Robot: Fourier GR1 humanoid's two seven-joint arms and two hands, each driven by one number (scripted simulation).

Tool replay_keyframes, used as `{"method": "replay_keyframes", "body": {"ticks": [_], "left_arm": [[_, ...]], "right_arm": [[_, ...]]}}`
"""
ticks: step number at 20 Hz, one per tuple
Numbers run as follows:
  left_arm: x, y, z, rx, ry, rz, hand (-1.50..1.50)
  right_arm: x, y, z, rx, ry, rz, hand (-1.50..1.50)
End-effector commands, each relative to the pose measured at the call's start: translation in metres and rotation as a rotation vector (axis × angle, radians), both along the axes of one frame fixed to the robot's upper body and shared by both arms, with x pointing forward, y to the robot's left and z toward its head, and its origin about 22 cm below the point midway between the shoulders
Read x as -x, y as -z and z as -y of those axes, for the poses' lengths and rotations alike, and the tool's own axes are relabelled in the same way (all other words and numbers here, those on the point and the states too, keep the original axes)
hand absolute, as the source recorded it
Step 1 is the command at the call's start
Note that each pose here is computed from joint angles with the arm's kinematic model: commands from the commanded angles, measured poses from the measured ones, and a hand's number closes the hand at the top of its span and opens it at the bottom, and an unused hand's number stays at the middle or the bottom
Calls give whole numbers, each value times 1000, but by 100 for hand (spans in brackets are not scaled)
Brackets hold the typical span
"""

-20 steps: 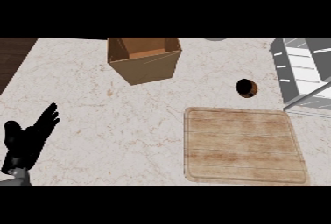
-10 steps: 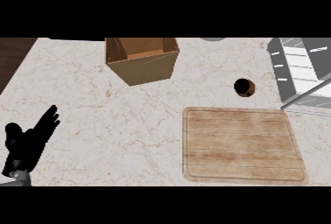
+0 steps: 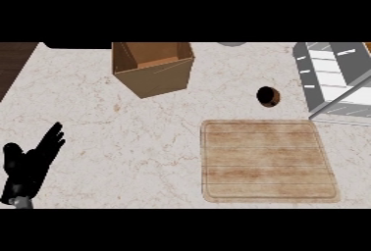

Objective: Pick the croissant from the cutting board and place it in the tiered basket

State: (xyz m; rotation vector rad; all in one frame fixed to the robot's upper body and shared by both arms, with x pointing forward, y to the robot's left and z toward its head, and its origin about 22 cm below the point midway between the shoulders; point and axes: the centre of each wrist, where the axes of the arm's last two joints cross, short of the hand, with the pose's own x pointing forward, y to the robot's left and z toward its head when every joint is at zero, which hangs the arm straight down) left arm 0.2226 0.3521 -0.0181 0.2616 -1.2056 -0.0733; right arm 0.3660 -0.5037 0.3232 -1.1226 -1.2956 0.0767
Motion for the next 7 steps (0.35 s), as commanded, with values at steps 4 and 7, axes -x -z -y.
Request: {"method": "replay_keyframes", "body": {"ticks": [4,7], "left_arm": [[7,11,2,-1,-26,-2,0],[8,2,-14,4,-28,3,0]], "right_arm": [[68,8,67,-247,-69,234,-150],[96,46,92,-277,-134,193,-150]]}}
